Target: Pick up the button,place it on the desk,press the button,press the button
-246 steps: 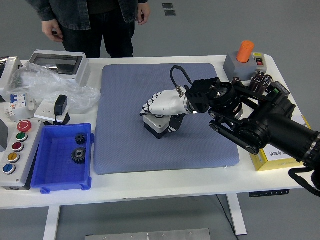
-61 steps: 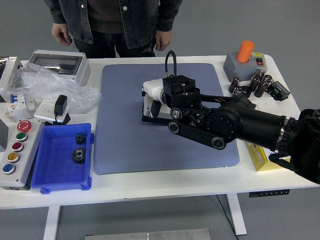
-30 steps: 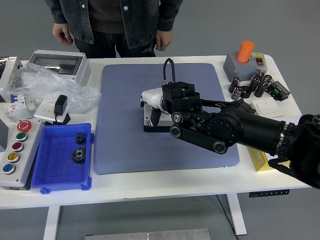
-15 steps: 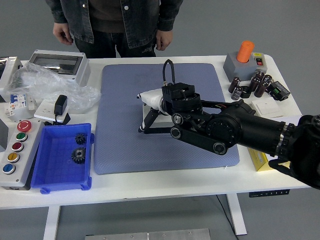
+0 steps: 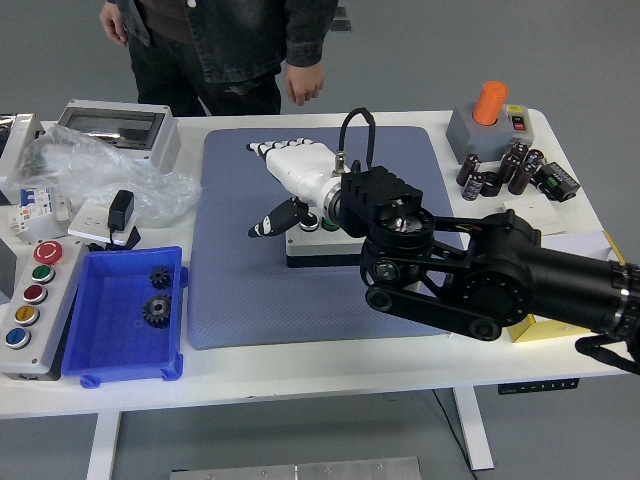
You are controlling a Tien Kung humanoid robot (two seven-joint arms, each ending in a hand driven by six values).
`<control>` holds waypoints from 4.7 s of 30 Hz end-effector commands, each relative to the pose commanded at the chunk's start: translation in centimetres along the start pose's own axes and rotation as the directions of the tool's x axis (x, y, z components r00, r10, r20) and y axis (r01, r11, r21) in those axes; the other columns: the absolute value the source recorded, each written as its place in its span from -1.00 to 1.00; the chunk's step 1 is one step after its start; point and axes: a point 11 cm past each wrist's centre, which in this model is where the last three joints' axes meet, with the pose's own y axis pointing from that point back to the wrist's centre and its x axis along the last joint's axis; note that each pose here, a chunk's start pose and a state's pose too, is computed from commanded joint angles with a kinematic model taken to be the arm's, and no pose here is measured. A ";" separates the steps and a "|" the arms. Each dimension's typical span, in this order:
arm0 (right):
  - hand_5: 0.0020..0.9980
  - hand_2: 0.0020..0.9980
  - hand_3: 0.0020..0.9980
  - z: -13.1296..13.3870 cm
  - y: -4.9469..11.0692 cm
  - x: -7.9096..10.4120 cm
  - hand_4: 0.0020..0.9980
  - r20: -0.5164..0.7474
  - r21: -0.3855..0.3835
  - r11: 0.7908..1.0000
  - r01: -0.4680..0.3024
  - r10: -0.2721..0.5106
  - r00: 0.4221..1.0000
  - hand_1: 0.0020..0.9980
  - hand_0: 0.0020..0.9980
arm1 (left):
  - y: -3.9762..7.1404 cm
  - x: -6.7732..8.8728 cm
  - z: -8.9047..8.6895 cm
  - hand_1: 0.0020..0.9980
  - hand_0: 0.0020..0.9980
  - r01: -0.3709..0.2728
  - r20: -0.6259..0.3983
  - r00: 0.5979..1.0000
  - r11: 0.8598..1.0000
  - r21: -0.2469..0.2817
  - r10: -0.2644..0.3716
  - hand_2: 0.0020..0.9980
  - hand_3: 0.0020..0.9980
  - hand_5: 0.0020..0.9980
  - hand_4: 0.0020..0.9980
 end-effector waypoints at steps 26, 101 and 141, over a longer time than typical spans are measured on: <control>-0.44 0.11 0.79 8.5 6.7 -5.0 0.12 -0.279 -0.142 0.952 0.271 -0.302 0.912 0.04 0.54 | 0.0 -0.4 0.1 0.24 0.17 0.004 -0.012 1.000 1.000 -0.002 -0.004 0.21 0.22 -0.11 0.12; 0.68 0.79 0.81 23.6 9.2 -2.8 1.00 0.641 -0.412 0.827 -0.382 0.561 0.523 0.74 1.00 | 0.0 -1.5 -1.2 0.25 0.18 -0.001 0.001 1.000 0.999 0.054 0.001 0.22 0.22 -0.04 0.16; 0.97 0.64 0.61 25.4 14.4 -4.7 1.00 0.819 -0.546 0.679 -0.492 0.308 -0.484 0.42 0.20 | 0.0 -1.8 -1.4 0.25 0.17 0.003 -0.015 1.000 0.998 0.055 -0.002 0.21 0.21 0.02 0.23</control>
